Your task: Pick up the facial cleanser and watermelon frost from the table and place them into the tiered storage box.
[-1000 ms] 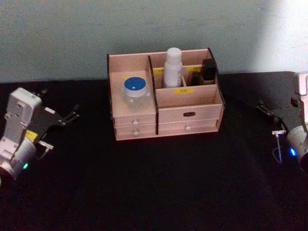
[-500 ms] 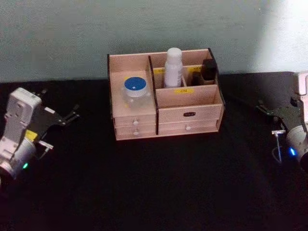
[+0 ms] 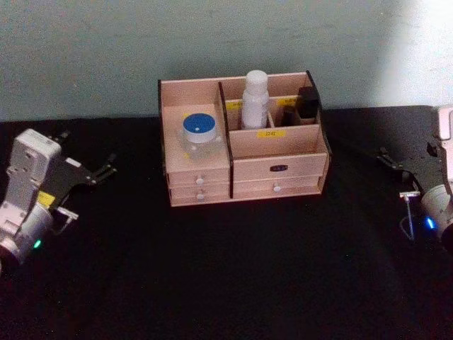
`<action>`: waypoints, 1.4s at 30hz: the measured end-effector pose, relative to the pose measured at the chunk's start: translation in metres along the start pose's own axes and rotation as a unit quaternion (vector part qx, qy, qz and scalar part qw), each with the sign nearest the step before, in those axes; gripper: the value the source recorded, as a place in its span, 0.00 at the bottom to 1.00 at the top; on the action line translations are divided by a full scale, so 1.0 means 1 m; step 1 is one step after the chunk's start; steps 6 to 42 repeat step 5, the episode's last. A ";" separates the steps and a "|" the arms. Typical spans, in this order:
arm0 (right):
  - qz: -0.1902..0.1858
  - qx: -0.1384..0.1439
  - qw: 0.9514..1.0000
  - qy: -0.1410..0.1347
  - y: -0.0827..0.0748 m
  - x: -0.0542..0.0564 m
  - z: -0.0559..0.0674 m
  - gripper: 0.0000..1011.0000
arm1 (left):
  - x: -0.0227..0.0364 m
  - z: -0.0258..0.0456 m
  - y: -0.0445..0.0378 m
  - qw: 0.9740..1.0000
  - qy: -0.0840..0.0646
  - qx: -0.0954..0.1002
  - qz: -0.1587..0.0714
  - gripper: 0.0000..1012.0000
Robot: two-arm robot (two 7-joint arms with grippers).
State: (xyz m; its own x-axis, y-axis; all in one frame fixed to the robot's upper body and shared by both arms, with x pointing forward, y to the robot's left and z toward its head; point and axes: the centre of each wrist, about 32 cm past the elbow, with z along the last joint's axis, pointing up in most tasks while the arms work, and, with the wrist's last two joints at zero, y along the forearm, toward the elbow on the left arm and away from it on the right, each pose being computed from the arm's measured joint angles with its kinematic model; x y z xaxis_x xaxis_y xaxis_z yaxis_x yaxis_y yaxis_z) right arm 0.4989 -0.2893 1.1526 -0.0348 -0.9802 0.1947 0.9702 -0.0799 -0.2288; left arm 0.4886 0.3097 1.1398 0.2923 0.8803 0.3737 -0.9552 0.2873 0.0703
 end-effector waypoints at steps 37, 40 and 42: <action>0.000 0.000 1.000 0.000 0.000 0.000 0.000 0.99 | 0.0000 0.0000 0.0000 1.000 0.000 0.000 0.000 0.99; 0.000 0.000 1.000 0.000 0.000 0.000 0.000 0.99 | 0.0000 0.0000 0.0000 1.000 0.000 0.000 0.000 0.99; 0.000 0.000 1.000 0.000 0.000 0.000 0.000 0.99 | 0.0000 0.0000 0.0000 1.000 0.000 0.000 0.000 0.99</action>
